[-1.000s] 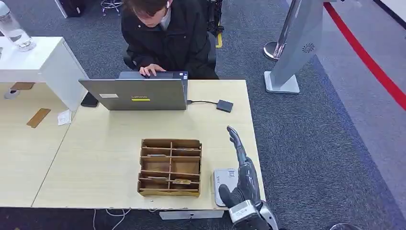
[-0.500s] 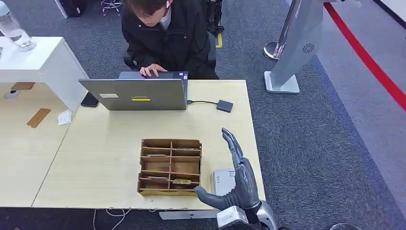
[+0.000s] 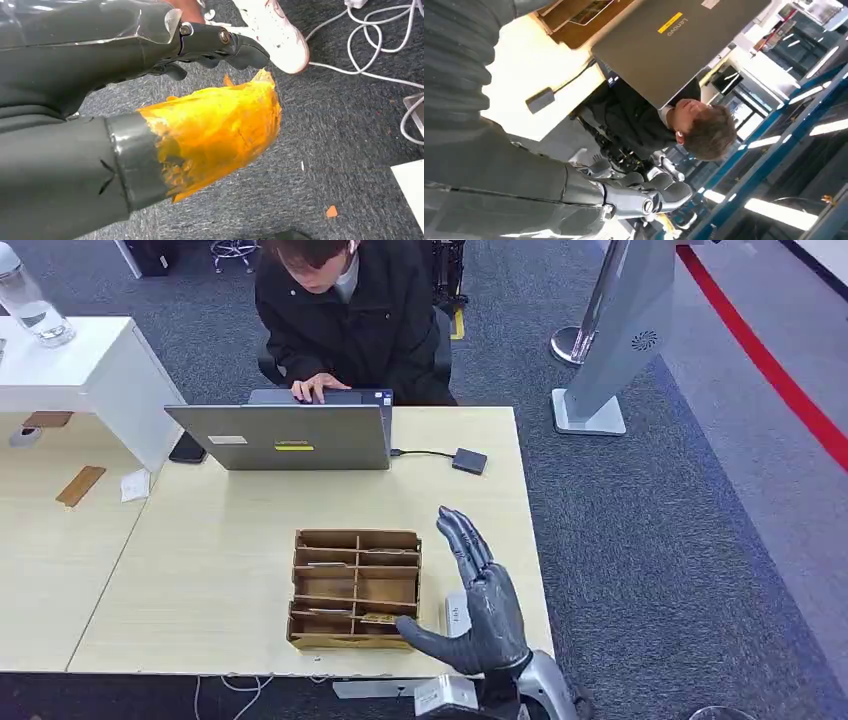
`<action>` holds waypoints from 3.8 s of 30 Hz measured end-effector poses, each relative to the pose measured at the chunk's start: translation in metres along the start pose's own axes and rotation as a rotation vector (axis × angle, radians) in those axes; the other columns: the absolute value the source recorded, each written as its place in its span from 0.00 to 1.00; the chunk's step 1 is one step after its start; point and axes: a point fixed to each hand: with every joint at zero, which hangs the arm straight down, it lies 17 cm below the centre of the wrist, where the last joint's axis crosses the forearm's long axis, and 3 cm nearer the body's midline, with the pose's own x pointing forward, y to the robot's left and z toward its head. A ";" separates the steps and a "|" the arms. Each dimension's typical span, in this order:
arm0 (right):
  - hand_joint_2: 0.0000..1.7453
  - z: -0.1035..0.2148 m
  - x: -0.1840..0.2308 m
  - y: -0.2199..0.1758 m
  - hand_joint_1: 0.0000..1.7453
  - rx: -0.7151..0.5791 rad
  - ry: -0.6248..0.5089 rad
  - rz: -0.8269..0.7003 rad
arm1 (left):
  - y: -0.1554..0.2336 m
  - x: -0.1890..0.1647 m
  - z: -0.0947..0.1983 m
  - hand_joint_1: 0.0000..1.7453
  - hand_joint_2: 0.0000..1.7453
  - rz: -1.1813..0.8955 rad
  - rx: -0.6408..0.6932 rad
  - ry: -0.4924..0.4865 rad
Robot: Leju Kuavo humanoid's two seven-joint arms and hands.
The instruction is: Pass the card to the sensor for recognition and then transmit it.
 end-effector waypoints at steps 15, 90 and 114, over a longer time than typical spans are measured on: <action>1.00 -0.003 -0.013 0.017 0.00 0.060 -0.009 0.208 | -0.002 0.000 0.000 0.00 0.00 -0.013 -0.009 0.000; 1.00 -0.029 -0.088 0.091 0.00 0.397 0.050 0.529 | -0.009 0.013 -0.002 0.00 0.00 -0.084 -0.059 -0.027; 1.00 -0.027 -0.094 0.099 0.10 0.428 0.069 0.524 | -0.009 0.014 -0.002 0.00 0.00 -0.088 -0.061 -0.030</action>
